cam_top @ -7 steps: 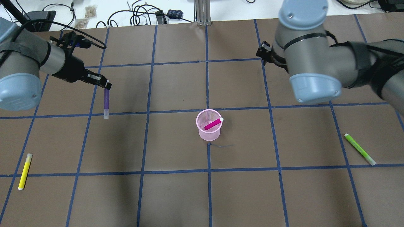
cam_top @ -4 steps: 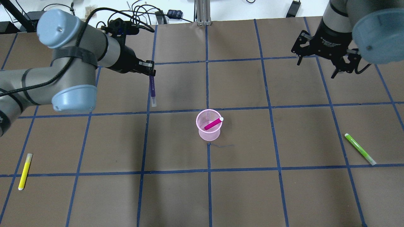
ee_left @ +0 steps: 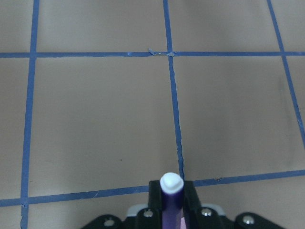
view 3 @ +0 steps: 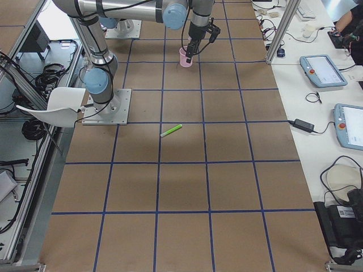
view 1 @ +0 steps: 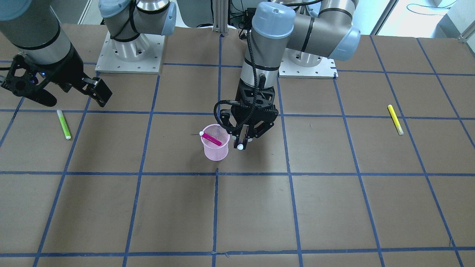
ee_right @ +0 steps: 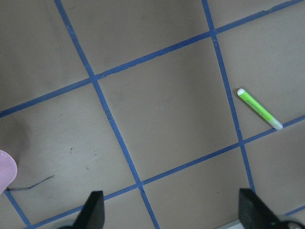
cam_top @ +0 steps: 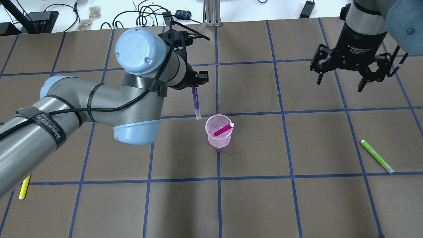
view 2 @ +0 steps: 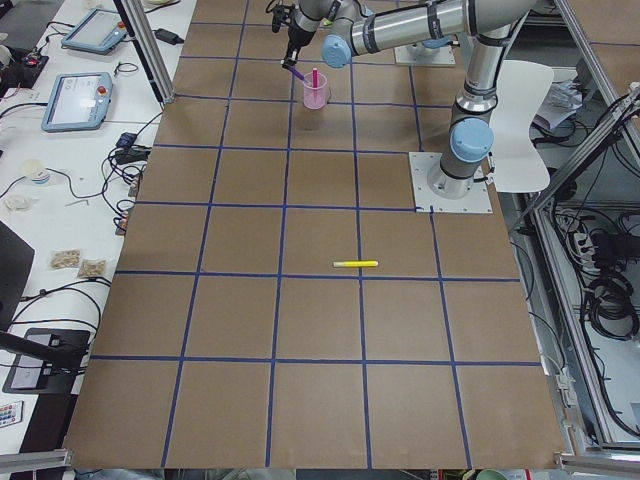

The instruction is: Insert purple and pink pens into pink cup

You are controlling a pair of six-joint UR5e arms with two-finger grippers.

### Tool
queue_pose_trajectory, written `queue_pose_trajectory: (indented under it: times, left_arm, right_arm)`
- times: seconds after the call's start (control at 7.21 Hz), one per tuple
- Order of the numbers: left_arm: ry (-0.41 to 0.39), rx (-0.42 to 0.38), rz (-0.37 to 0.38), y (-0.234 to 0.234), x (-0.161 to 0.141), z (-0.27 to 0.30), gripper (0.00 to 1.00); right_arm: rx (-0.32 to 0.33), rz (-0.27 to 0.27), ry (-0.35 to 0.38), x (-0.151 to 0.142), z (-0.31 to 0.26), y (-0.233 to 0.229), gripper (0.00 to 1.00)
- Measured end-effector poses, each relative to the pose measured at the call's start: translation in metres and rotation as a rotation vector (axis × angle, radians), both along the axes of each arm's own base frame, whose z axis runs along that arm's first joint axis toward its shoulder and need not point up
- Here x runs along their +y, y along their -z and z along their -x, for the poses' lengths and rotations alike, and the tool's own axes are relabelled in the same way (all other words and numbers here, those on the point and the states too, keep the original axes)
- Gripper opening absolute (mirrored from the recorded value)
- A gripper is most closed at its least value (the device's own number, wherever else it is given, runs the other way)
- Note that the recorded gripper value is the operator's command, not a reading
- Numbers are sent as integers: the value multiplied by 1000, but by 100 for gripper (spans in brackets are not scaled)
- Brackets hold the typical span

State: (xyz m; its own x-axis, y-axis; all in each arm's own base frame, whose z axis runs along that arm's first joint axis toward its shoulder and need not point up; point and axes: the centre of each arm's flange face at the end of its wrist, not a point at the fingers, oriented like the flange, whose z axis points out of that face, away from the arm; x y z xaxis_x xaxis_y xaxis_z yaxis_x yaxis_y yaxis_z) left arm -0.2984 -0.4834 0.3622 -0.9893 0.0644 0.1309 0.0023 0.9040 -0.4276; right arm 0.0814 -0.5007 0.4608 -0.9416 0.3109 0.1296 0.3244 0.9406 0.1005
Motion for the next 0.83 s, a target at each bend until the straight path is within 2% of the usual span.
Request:
queue_pose_trajectory:
  times: [0.42,0.83]
  left_arm:
    - [-18,40,71,-1,22,36,0]
    - [0,22,49,25,41,45,0]
  right_arm:
    - [-43,7,-190,6,-9,-9,100]
    - [-110,27,-244,9,-31,-10,100]
